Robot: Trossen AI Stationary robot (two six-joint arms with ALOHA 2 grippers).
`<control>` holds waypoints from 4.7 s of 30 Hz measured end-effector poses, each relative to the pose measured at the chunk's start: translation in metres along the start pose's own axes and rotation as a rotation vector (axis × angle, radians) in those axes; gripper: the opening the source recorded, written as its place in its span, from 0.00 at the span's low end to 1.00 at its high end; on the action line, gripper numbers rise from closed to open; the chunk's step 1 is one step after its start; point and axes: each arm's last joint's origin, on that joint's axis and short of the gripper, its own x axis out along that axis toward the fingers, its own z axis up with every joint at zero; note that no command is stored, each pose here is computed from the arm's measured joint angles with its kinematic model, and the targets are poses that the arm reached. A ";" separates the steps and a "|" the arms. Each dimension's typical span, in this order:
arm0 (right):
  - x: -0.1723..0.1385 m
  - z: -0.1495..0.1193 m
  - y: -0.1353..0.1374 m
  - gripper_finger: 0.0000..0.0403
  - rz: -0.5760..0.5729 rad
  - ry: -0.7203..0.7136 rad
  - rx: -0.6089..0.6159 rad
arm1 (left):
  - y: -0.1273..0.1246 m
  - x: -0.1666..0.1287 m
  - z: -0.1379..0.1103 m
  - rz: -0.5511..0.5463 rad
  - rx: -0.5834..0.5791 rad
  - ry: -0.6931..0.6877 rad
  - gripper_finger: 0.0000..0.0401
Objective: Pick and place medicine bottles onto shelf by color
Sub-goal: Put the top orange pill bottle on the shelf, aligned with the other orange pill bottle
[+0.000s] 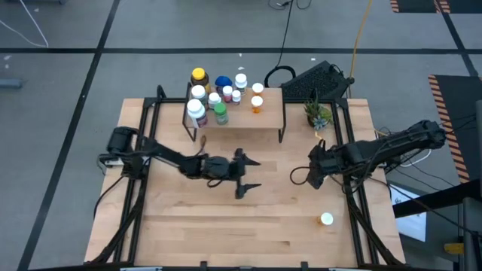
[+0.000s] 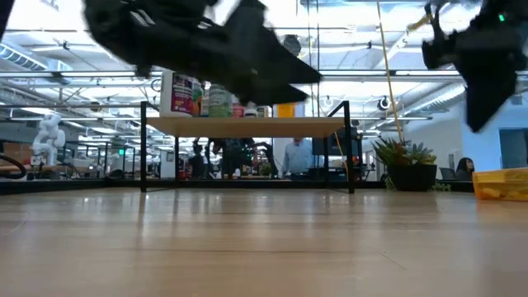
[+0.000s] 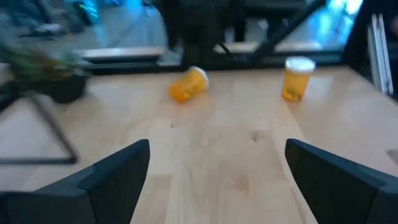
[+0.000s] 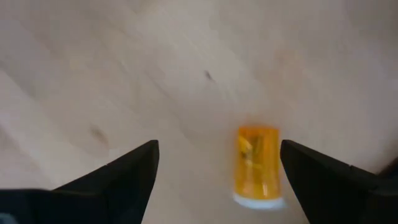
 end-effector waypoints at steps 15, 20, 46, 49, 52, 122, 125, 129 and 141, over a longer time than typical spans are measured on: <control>-0.085 0.014 0.009 0.79 0.372 -0.517 -0.111 | 0.047 0.154 0.055 -0.208 0.237 0.105 0.94; -0.091 0.012 0.009 0.79 0.397 -0.573 -0.158 | 0.050 0.195 0.052 -0.251 0.286 0.043 0.94; -0.079 0.007 0.013 0.79 0.322 -0.584 -0.202 | 0.061 0.244 0.010 -0.249 0.280 -0.037 0.94; -0.078 0.005 0.012 0.79 0.329 -0.559 -0.206 | 0.062 0.244 0.007 -0.200 0.278 0.006 0.94; -0.077 0.005 0.012 0.79 0.326 -0.550 -0.196 | 0.061 0.241 0.012 -0.141 0.276 0.059 0.94; 0.067 -0.030 0.010 0.49 0.045 0.077 -0.070 | 0.014 0.058 0.017 -0.085 0.322 0.233 0.57; 0.067 -0.020 0.024 0.48 0.198 -0.007 -0.059 | 0.006 0.063 0.016 -0.158 0.409 0.159 0.61; 0.065 -0.006 0.040 0.48 0.386 -0.085 -0.057 | -0.003 0.074 0.003 -0.189 0.455 0.162 0.73; 0.078 0.007 0.056 0.48 0.526 -0.056 -0.051 | -0.022 0.105 -0.013 -0.214 0.636 0.254 0.92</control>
